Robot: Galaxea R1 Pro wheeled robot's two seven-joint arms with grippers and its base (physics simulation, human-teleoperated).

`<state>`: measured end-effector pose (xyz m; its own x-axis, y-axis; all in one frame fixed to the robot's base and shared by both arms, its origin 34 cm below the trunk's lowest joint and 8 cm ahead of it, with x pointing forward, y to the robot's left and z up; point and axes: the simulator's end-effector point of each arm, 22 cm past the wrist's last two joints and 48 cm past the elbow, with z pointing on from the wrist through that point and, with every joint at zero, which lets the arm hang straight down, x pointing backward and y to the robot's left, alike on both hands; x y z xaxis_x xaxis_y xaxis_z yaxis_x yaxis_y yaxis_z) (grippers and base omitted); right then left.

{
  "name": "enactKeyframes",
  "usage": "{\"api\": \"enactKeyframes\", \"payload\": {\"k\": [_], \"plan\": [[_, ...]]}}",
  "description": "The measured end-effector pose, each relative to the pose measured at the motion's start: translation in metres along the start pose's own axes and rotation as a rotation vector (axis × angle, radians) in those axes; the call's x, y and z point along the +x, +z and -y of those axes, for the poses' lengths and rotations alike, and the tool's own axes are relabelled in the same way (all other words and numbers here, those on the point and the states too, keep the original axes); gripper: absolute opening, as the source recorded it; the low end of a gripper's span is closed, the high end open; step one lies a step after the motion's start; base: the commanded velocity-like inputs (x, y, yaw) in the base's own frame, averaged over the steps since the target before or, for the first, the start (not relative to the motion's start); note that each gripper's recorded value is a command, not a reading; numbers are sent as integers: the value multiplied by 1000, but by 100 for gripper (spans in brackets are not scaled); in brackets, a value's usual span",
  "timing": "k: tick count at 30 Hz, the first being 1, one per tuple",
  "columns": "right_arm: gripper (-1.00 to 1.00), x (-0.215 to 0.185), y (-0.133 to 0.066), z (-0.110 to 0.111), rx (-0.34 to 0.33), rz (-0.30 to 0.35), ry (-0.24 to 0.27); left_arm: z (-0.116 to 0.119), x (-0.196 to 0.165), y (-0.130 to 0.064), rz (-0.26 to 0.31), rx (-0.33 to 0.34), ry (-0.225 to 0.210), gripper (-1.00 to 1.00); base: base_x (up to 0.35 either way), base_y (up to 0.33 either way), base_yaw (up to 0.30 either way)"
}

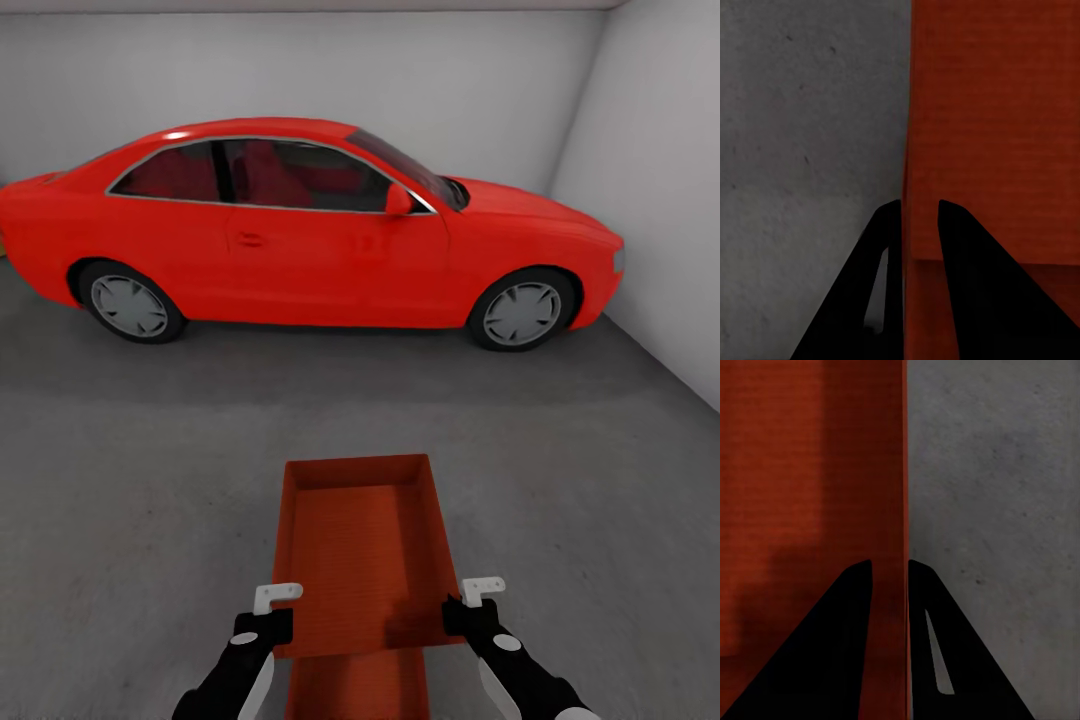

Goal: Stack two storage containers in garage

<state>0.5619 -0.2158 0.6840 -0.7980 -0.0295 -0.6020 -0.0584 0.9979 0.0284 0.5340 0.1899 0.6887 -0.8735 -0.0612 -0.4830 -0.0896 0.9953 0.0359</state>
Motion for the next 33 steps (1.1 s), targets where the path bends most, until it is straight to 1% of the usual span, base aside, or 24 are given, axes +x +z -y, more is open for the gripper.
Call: {"api": "enactKeyframes", "payload": {"k": [33], "plan": [[-100,20,6,0,-1,-38,2,-1,18,8,-37,-2,3,-100,0,0,0]]}}
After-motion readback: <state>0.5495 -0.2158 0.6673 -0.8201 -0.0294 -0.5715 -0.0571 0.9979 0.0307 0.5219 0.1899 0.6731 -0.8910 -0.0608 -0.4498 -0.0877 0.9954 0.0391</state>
